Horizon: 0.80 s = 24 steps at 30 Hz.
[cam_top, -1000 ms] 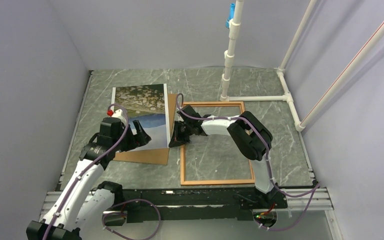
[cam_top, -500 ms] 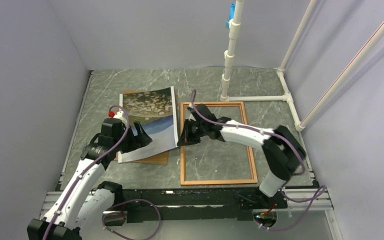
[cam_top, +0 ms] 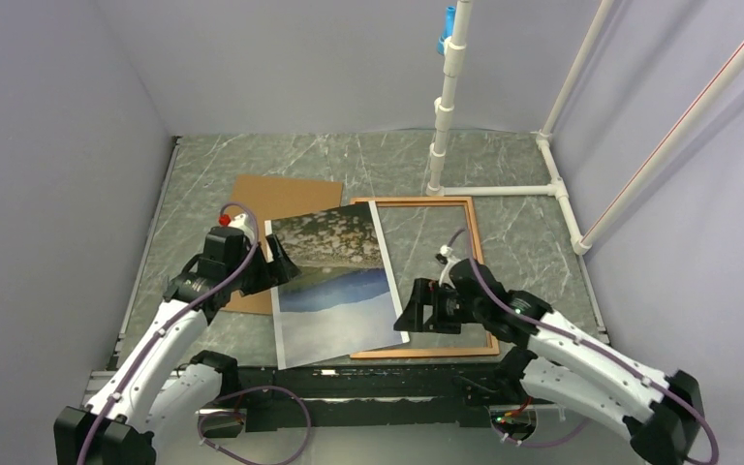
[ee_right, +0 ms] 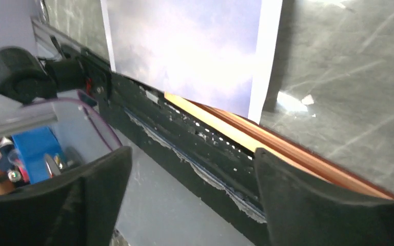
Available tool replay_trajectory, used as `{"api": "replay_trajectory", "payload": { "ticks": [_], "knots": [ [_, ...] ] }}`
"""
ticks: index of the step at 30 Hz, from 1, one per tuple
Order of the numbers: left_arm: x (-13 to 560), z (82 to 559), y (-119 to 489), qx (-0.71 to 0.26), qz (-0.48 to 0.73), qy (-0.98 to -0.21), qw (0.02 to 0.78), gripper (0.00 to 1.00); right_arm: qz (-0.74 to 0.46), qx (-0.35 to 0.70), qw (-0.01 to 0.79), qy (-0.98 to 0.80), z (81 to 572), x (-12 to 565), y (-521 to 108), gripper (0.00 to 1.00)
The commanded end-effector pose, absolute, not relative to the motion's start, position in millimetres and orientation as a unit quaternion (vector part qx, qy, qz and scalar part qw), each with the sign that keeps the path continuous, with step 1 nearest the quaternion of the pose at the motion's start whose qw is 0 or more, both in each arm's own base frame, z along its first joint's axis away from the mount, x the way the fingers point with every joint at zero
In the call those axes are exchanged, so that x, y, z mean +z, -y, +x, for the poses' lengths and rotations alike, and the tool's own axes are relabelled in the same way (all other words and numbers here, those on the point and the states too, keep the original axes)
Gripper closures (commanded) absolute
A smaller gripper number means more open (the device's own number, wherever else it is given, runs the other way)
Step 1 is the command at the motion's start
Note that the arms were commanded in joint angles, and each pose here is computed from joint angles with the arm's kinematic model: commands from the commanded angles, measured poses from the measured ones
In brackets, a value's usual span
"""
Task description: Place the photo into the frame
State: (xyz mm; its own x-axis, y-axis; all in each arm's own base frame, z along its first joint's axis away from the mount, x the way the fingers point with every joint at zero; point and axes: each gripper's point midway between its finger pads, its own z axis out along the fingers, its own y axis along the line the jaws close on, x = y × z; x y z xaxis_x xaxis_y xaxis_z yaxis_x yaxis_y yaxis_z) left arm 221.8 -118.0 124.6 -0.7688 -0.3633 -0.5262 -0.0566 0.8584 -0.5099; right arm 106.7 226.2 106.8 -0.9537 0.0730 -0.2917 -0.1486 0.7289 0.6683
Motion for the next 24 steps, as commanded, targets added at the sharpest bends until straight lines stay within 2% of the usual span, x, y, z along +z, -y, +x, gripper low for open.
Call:
{"api": "replay_trajectory", "payload": {
  "ticks": [1, 6, 9, 15, 24],
  "knots": [
    [136, 230, 134, -0.272, -0.108, -0.896, 0.334, 0.11, -0.007, 0.321, 0.208, -0.924, 117, 117, -201, 0.02],
    [142, 230, 150, -0.277, -0.082, -0.899, 0.33, 0.1, -0.03, 0.313, 0.201, -0.928, 141, 113, -217, 0.01],
    [144, 228, 159, -0.272, -0.062, -0.905, 0.322, 0.03, -0.037, 0.329, 0.185, -0.925, 163, 106, -227, 0.01],
    [145, 221, 183, -0.296, -0.033, -0.903, 0.31, 0.01, -0.027, 0.383, 0.168, -0.908, 207, 95, -227, 0.07],
    [157, 216, 196, -0.311, -0.02, -0.896, 0.315, 0.01, -0.024, 0.451, 0.14, -0.881, 226, 80, -252, 0.21]
  ]
}}
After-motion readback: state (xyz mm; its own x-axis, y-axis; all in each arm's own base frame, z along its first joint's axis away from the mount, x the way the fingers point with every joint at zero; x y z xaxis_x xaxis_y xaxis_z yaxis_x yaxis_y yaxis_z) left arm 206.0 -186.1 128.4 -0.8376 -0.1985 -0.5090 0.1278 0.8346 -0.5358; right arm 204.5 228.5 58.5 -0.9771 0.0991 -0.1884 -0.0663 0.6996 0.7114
